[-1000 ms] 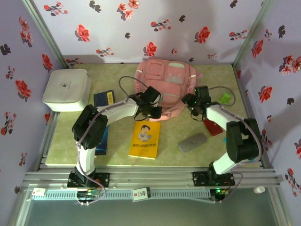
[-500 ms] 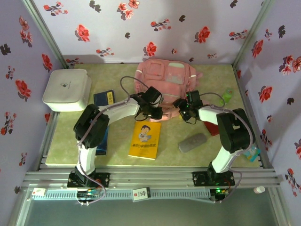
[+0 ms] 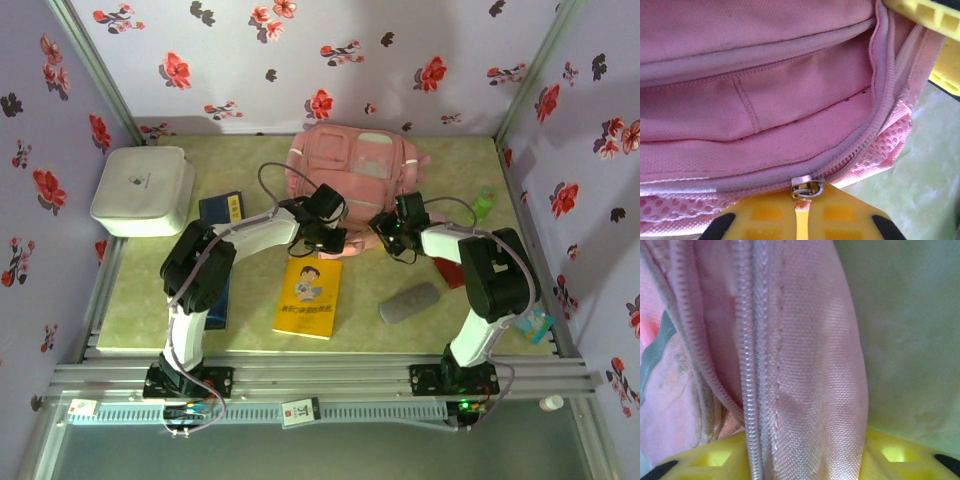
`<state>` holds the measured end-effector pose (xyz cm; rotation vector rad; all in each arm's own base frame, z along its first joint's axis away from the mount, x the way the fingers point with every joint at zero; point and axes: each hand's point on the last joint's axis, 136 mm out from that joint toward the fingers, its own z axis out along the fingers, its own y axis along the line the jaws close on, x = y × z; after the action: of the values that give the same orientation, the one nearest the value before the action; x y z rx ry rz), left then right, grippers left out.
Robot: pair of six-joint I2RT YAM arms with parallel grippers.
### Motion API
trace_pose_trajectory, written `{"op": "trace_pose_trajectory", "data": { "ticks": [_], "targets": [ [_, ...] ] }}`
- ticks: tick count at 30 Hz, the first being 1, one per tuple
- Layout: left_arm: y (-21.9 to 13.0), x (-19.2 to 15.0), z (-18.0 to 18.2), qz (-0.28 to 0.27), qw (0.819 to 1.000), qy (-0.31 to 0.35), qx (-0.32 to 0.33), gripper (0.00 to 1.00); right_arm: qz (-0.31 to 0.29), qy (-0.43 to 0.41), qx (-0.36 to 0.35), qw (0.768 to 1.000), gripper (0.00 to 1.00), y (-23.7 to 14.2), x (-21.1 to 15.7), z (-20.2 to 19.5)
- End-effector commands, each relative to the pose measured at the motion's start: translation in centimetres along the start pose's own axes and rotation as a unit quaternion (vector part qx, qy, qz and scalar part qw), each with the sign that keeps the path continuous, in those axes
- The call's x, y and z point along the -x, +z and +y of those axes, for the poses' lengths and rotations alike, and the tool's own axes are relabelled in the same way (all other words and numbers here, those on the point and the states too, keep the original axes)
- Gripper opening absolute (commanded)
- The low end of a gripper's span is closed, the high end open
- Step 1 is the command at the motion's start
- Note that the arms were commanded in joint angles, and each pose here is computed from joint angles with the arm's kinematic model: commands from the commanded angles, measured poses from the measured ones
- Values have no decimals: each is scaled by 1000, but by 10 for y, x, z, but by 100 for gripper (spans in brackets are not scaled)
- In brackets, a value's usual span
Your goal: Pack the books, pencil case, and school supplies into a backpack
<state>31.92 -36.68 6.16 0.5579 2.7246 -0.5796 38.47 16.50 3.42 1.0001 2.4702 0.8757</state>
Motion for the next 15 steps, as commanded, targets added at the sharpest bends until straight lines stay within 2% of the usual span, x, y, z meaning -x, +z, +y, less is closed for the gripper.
{"op": "trace_pose_trajectory", "data": {
  "ticks": [1,6,15],
  "targets": [
    [-11,-1,12,-7,1000,8,29,0,-27,-16,-41,999,42,4,9,-14],
    [-20,1,40,-13,999,-7,48,0,-54,-40,-74,995,37,0,19,-21],
    [-34,-3,94,-15,995,-17,102,0,-88,-69,-113,987,36,-8,36,-25]
  ]
}}
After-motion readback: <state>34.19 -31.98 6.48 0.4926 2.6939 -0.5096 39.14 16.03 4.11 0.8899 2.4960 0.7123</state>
